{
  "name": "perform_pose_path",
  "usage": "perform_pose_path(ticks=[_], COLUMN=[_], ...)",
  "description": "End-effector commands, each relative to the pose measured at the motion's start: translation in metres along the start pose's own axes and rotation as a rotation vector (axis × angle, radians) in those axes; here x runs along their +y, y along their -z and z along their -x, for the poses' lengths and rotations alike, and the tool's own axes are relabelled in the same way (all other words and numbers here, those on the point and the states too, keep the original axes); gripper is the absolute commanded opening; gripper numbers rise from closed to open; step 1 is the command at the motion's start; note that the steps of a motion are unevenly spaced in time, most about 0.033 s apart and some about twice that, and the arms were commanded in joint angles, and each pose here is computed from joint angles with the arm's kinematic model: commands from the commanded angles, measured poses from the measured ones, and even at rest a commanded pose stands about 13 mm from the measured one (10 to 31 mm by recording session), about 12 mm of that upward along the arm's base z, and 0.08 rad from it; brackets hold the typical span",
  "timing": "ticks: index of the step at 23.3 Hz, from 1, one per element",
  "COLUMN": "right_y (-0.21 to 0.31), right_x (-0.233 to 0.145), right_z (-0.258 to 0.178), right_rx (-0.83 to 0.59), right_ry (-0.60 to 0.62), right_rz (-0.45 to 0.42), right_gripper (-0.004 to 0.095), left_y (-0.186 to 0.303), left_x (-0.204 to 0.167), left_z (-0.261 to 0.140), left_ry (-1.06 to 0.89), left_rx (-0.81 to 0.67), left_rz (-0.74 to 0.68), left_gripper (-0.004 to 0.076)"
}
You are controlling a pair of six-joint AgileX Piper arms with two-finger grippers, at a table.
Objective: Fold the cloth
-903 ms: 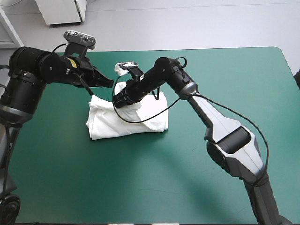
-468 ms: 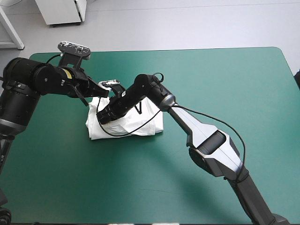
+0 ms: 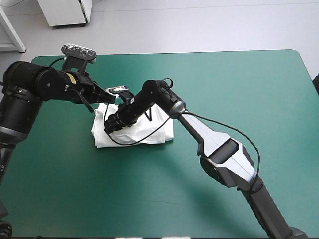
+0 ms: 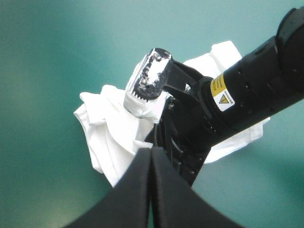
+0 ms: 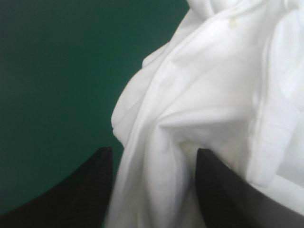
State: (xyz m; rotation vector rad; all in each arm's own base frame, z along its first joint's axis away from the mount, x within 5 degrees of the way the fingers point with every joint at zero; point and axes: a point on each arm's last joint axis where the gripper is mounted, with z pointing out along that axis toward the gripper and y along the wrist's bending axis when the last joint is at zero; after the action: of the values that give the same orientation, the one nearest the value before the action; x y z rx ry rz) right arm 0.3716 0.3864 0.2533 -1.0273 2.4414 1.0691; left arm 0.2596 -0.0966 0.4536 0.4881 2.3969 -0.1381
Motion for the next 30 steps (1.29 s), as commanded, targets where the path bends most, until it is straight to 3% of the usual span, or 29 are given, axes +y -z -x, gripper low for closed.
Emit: perform_pose_path(ticks=[1, 4, 8, 14, 16, 19, 22, 25, 30], right_y=[0.047, 0.069, 0.146, 0.257, 0.269, 0.267, 0.256, 0.24, 0.226], right_x=[0.033, 0.038, 0.036, -0.002, -0.025, -0.049, -0.055, -0.061, -0.062], right_z=[0.016, 0.025, 0.047, 0.039, 0.025, -0.018, -0.06, -0.088, -0.091], right_rx=[-0.075, -0.143, -0.371, -0.515, -0.446, -0.259, -0.099, 0.009, 0.014], right_ry=[0.077, 0.115, 0.107, 0.013, -0.065, -0.179, -0.208, -0.232, -0.23], right_rz=[-0.016, -0.068, -0.129, -0.418, -0.493, -0.53, -0.56, -0.529, -0.434], right_gripper=[0.0566, 0.0566, 0.0566, 0.0566, 0.0566, 0.0565, 0.0566, 0.0566, 0.0566], left_y=[0.021, 0.021, 0.029, 0.028, 0.025, 0.009, -0.013, -0.032, -0.042], left_x=[-0.001, -0.001, 0.0, 0.003, 0.003, 0.002, -0.001, -0.002, -0.002], left_z=[-0.003, -0.003, -0.005, -0.005, -0.003, 0.006, 0.014, 0.019, 0.02], left_ry=[0.014, 0.014, 0.012, 0.002, -0.001, 0.0, -0.023, -0.043, -0.063], left_rx=[-0.027, -0.028, -0.047, -0.045, -0.044, -0.065, -0.064, -0.052, -0.029], left_rz=[-0.005, -0.005, 0.002, 0.031, 0.033, 0.021, -0.019, -0.034, -0.034], left_gripper=[-0.0009, -0.0009, -0.0009, -0.0009, -0.0009, -0.0008, 0.0021, 0.011, 0.0363])
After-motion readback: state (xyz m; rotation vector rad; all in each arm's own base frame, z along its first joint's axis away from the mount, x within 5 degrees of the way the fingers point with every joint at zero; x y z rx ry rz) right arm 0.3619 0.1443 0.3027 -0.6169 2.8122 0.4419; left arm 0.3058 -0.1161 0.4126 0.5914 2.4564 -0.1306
